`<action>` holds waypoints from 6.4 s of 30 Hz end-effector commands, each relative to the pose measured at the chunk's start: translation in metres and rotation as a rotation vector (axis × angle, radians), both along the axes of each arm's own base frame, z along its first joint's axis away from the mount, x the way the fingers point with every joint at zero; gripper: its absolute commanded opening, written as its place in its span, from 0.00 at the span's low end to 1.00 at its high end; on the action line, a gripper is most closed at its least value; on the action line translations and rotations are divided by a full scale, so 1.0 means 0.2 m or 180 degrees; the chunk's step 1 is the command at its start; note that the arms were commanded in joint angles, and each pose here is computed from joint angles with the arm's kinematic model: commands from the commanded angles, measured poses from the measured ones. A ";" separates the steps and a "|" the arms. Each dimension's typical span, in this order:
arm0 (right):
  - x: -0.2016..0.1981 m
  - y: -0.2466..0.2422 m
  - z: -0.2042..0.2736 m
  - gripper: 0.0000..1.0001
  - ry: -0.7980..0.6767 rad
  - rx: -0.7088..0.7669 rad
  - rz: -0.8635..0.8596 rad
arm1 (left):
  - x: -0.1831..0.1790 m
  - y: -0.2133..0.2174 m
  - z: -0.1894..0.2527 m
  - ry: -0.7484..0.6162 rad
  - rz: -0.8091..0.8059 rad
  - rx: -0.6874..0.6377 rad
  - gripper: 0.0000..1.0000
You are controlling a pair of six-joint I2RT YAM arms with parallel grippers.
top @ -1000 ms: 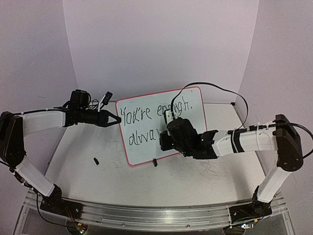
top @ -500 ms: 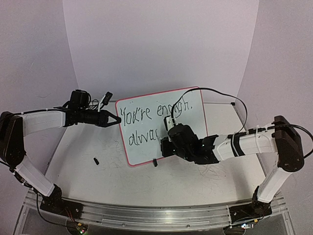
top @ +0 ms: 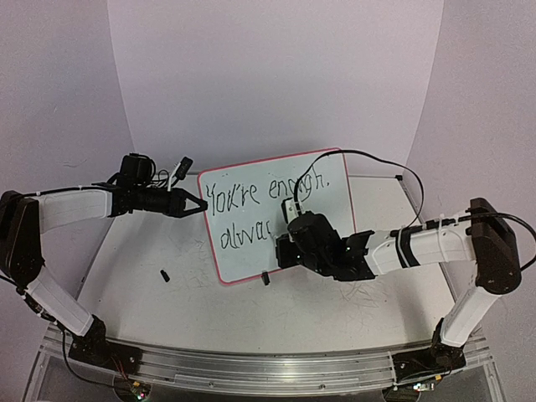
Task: Write a sentence on the whiteboard
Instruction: Write a sentence on the whiteboard, then place the whiteboard at the center of the board, then pick up the pen cap from the corner of the board.
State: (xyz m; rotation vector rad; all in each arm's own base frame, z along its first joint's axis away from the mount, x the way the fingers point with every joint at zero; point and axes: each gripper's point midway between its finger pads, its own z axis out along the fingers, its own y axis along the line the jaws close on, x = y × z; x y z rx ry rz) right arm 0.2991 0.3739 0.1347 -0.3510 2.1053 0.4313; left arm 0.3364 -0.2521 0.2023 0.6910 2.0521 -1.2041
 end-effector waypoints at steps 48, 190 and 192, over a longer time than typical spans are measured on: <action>-0.09 0.14 0.10 0.00 -0.0014 0.0124 0.0149 | -0.01 -0.04 0.06 -0.0168 -0.0124 -0.0018 0.00; -0.26 -0.42 0.51 0.00 -0.0683 0.0521 0.0356 | -0.36 0.62 -0.33 0.2154 0.2785 0.0716 0.62; -0.28 -0.42 0.48 0.00 -0.0651 0.0542 0.0409 | -0.36 0.62 -0.43 0.2210 0.2804 0.0945 0.61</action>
